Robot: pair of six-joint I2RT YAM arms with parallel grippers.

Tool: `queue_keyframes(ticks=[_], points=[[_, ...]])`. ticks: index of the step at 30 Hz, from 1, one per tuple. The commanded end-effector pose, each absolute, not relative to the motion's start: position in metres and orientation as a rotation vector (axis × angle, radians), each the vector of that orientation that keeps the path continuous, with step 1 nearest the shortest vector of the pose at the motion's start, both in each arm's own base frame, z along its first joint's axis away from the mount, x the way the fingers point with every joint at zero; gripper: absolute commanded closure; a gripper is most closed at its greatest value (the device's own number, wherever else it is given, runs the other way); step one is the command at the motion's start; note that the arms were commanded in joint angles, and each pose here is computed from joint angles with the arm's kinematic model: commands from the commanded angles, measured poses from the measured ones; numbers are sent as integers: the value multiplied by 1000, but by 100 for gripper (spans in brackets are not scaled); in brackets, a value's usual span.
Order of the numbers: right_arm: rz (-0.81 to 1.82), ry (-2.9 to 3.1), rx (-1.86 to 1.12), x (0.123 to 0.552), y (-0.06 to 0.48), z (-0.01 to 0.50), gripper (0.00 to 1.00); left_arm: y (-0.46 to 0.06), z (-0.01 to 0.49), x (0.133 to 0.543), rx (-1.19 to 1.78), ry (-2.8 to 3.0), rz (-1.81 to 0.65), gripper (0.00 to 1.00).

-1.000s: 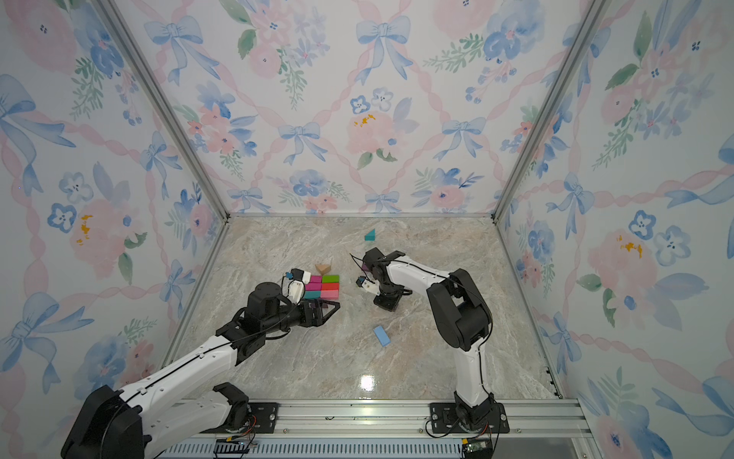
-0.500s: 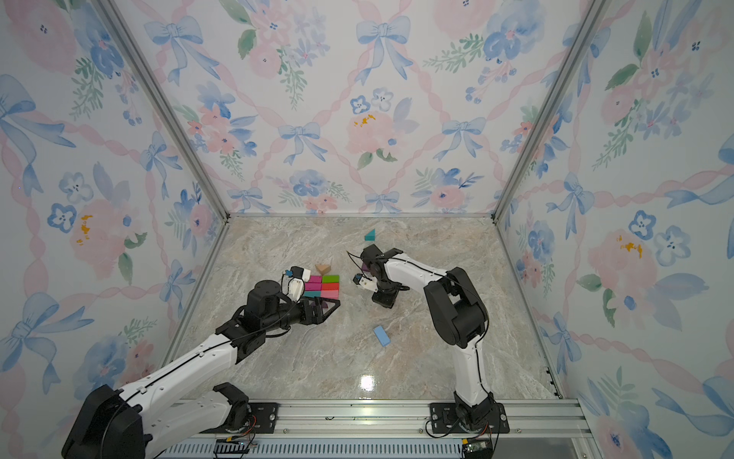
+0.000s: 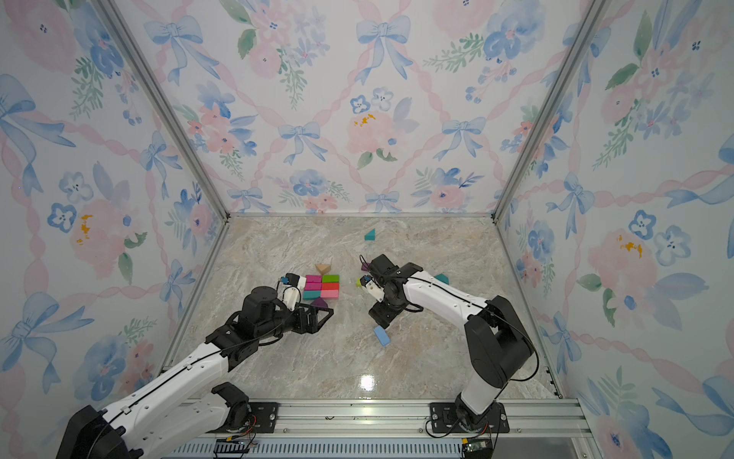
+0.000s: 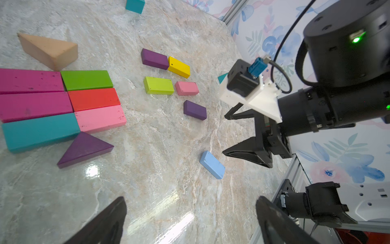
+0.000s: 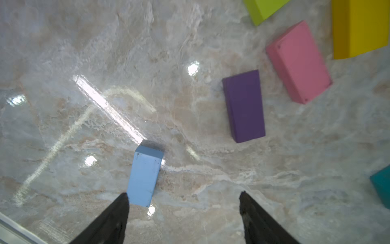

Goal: Assemble a piece of candy with building blocks
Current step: Pick up the building block from the center of the board.

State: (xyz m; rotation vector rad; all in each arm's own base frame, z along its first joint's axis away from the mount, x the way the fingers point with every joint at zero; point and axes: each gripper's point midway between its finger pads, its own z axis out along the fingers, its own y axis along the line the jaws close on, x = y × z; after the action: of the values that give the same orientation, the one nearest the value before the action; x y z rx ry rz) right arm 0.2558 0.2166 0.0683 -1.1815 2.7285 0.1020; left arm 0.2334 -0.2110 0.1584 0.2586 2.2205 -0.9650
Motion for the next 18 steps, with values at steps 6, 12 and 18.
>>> queue_keyframes(ticks=[6, 12, 18], points=[[246, 2882, -972, 219, 238, 25, 15, -212, 149, 216, 286, 2247, -946, 2], [179, 2908, -1065, 215, 239, 8, 39, -208, 152, 218, 254, 2232, -933, 2], [7, 2893, -1249, 214, 230, 5, 63, -206, 153, 218, 242, 2228, -933, 2]])
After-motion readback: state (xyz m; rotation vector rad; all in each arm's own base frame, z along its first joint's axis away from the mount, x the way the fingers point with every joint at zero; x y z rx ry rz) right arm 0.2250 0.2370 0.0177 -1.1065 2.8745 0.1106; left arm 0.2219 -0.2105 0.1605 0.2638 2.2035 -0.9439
